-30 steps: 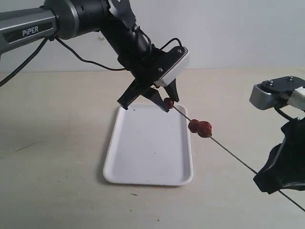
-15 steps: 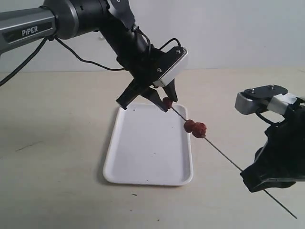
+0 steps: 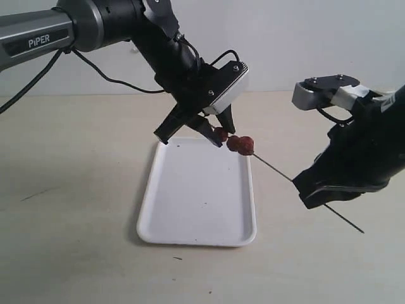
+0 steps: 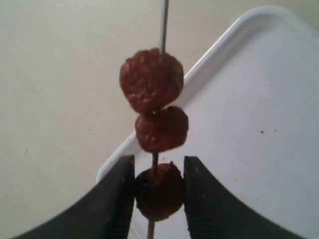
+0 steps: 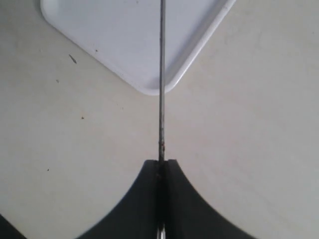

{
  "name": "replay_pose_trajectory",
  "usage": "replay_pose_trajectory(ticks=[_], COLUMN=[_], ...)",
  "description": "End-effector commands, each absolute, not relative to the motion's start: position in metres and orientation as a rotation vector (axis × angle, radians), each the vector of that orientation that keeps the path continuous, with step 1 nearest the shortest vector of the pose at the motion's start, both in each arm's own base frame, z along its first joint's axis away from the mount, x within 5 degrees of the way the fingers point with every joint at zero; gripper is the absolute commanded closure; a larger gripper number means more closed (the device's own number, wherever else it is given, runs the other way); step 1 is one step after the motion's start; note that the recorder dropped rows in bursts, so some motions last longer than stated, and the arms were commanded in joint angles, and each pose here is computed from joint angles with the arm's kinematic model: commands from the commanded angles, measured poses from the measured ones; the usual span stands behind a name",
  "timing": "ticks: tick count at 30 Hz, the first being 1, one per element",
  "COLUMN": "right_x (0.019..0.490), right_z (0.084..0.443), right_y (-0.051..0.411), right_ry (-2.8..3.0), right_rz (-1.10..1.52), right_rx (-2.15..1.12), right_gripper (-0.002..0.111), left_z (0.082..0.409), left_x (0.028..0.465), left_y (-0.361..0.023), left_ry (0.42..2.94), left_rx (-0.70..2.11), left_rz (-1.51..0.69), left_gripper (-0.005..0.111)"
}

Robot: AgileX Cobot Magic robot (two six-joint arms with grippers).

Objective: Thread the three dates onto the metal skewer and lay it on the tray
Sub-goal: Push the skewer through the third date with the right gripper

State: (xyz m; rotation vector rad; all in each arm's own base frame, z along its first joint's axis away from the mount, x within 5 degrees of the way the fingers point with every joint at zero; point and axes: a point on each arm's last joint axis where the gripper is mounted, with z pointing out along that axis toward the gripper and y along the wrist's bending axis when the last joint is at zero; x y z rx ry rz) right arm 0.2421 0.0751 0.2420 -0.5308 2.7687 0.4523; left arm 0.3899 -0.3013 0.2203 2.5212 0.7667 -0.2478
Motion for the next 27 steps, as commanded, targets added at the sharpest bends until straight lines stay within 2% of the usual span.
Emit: replay_pose_trajectory(ticks=[1, 16, 19, 23, 27], right_x=[0.254, 0.254, 0.254, 0.254, 0.254], right_z=[0.243, 0.242, 0.242, 0.242, 0.242], right_y=[0.077, 0.077, 0.077, 0.077, 0.077], right_ry=[2.728, 2.741, 2.742, 2.742, 2.738], right_rz=[0.464, 0.465, 0.466, 0.463, 0.456], right_rx=[-0.513, -0.521, -0.522, -0.523, -0.511], right_gripper=[0.108, 0.108, 0.108, 0.108, 0.108], left_z=[0.226, 0.229, 0.23, 0.233, 0.238], left_x=[0.386, 0.383, 0.383, 0.382, 0.38], left_y=[-0.303, -0.308, -0.308, -0.31, -0.311], left_ry=[0.759, 0.807, 0.864, 0.918, 0.974], left_rx=[2.506, 2.435, 2.413, 2.361, 2.32], left_rz=[-0.275, -0.354, -0.38, -0.433, -0.465], left_gripper=[0.073, 0.073, 0.066, 0.051, 0.049])
